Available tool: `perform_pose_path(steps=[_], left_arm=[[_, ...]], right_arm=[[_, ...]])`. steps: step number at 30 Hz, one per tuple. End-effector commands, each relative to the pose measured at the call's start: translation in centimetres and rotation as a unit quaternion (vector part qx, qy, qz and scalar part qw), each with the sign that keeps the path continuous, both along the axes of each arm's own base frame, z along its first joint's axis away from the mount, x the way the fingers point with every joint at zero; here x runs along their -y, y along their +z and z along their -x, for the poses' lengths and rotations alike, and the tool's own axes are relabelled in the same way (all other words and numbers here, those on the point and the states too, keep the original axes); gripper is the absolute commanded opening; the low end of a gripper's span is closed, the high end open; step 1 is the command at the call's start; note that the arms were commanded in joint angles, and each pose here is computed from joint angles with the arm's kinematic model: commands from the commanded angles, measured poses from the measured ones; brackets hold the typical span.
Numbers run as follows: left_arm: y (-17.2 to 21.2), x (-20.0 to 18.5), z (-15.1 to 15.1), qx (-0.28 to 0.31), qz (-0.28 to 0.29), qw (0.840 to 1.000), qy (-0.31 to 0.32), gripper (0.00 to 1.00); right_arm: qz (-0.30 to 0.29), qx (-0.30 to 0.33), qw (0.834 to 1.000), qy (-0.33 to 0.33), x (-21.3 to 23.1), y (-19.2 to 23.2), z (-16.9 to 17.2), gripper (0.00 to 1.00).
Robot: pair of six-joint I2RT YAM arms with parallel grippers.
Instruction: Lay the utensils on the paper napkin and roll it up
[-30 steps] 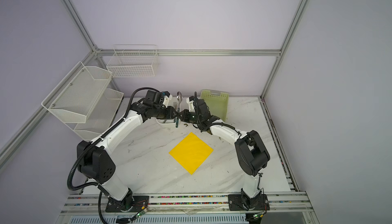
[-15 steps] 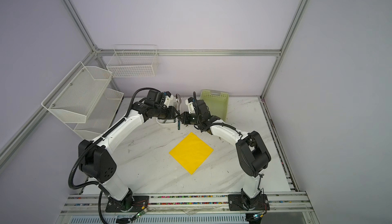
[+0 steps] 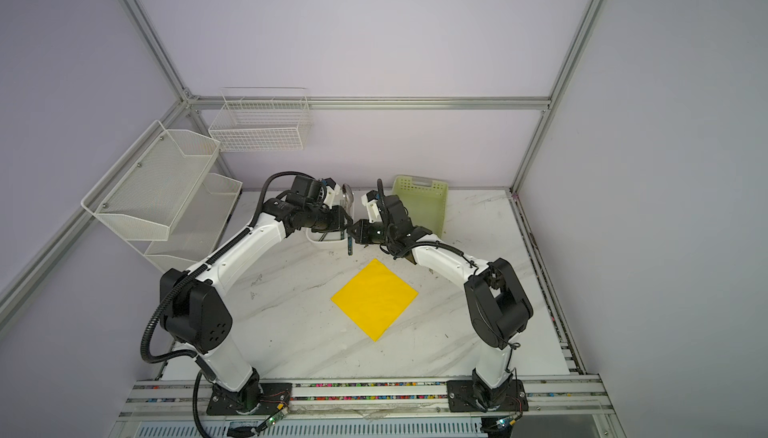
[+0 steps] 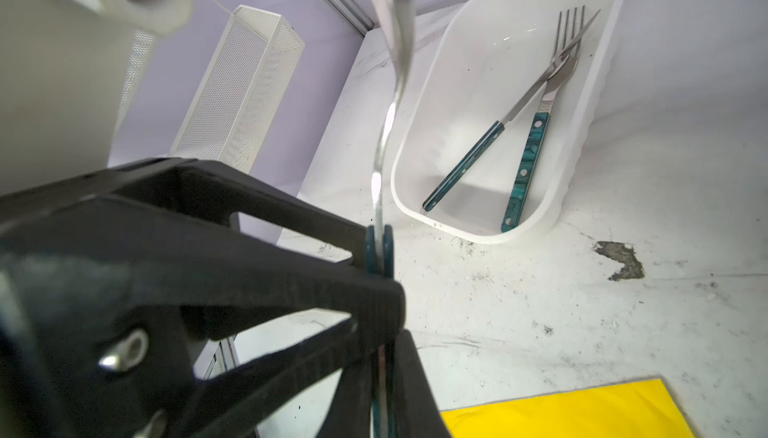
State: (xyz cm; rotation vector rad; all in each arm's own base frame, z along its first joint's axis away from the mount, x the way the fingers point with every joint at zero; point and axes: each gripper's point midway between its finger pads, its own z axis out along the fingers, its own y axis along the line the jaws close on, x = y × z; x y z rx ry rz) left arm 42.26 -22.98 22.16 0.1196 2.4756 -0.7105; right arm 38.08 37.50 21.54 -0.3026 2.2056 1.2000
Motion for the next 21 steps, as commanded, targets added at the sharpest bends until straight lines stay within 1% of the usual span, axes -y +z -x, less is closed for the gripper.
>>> perform_pose_path(steps=[1,9,21], left_arm=[[3.8,1.06,-1.1,0.044,0.022,0.999,-0.004,0.29],[4.06,1.69,-1.32,0.047,0.041,0.998,-0.009,0.26],[3.74,1.6,-0.84,0.047,0.035,0.998,-0.009,0.11]], right_arm=[[-0.028,0.042,0.999,0.017,-0.51,3.56,0.67,0.04],[-0.034,0.04,0.998,0.024,-0.83,3.49,0.91,0.04],[-0.027,0.037,0.999,0.01,-0.39,3.2,0.74,0.05]])
